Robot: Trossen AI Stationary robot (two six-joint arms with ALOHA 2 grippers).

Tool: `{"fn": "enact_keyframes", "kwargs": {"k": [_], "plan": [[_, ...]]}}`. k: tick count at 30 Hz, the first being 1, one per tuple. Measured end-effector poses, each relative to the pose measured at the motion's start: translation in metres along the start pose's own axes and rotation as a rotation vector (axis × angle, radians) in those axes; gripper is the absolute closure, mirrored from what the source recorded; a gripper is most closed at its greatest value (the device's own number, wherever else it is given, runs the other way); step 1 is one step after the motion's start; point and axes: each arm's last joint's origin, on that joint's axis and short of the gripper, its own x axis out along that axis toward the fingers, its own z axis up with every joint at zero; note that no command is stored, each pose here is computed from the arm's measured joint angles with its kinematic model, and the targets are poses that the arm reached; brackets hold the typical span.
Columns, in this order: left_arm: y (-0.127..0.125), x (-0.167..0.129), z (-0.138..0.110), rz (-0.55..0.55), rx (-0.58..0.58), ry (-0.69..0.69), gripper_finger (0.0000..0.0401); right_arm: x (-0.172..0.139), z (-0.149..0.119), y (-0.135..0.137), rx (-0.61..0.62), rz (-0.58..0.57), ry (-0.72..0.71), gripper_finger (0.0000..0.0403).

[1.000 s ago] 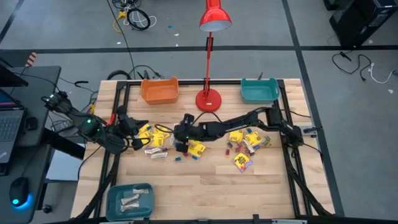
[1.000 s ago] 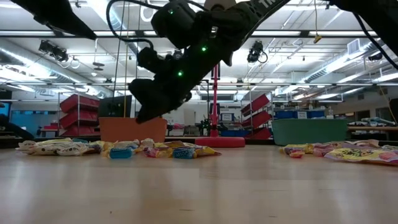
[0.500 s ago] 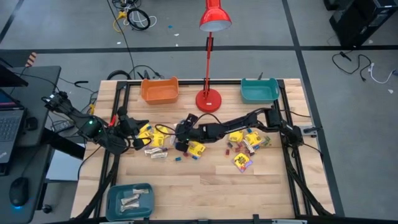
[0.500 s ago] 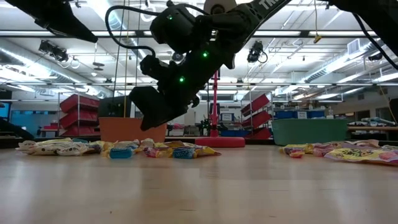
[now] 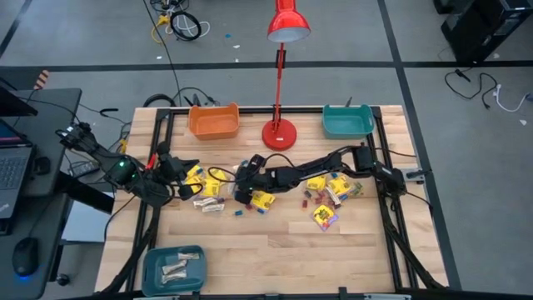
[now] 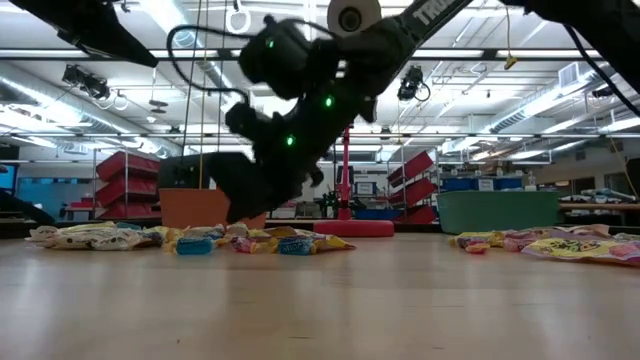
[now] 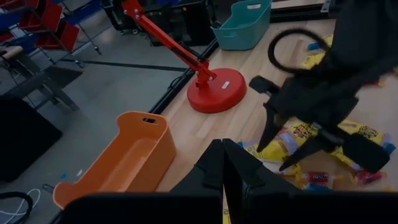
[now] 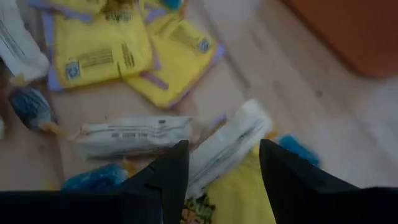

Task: Sort candy
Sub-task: Put the white candy into the blue bin

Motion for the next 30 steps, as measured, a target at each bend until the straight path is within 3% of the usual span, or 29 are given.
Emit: {"fn": "enact_keyframes", "kwargs": {"k": [4,13,20,27,30], "plan": [[0.0,0.0,0.0,0.0,-0.018,0.0,0.04,0.011,-0.012,0.003,0.018,0.0,0.027,0.0224],[0.0,0.0,0.0,0.0,-0.02,0.0,0.04,0.009,-0.011,0.003,-0.019,-0.005,0.027,0.0247],[0.0,0.0,0.0,-0.001,-0.02,0.0,0.04,0.008,-0.011,0.005,-0.042,-0.001,0.023,0.0301],[-0.001,0.0,-0.001,-0.027,-0.02,0.017,0.04,0.007,-0.011,0.008,-0.077,0.0,0.012,0.0383],[-0.003,0.0,-0.001,-0.063,-0.02,0.04,0.04,0.002,-0.007,0.013,-0.101,0.011,-0.018,0.0392]]}}
